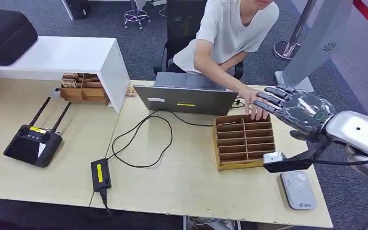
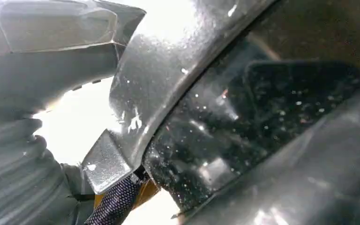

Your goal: Pass the card to the sensor for recognition and then transmit it.

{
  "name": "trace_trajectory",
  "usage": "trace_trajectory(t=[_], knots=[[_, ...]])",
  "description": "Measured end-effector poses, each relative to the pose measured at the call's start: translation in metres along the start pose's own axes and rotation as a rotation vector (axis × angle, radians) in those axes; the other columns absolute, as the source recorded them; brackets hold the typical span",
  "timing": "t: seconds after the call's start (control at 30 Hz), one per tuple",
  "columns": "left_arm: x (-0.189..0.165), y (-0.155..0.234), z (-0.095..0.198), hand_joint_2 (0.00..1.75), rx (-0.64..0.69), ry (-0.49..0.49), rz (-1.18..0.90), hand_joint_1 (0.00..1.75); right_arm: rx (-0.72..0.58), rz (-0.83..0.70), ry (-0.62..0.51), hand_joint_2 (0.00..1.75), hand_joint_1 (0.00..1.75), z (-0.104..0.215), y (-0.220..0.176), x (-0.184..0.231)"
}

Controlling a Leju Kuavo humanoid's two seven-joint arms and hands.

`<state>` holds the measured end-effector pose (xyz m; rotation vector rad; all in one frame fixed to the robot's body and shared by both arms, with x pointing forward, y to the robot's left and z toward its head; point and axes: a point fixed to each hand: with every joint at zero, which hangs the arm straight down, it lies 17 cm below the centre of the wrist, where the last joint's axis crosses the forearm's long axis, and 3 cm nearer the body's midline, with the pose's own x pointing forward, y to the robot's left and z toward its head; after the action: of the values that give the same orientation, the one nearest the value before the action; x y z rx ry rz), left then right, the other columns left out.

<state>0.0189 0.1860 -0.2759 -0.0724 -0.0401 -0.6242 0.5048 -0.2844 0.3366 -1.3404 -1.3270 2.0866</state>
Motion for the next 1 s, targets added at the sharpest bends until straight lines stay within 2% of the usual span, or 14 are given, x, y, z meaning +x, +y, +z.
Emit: trace_trajectory(t=[1.0], knots=[[0.0,0.0,0.0,1.75,0.0,0.0,0.001,0.0,0.0,0.008,0.003,1.75,0.0,0.0011,-0.0017,-0.0025]])
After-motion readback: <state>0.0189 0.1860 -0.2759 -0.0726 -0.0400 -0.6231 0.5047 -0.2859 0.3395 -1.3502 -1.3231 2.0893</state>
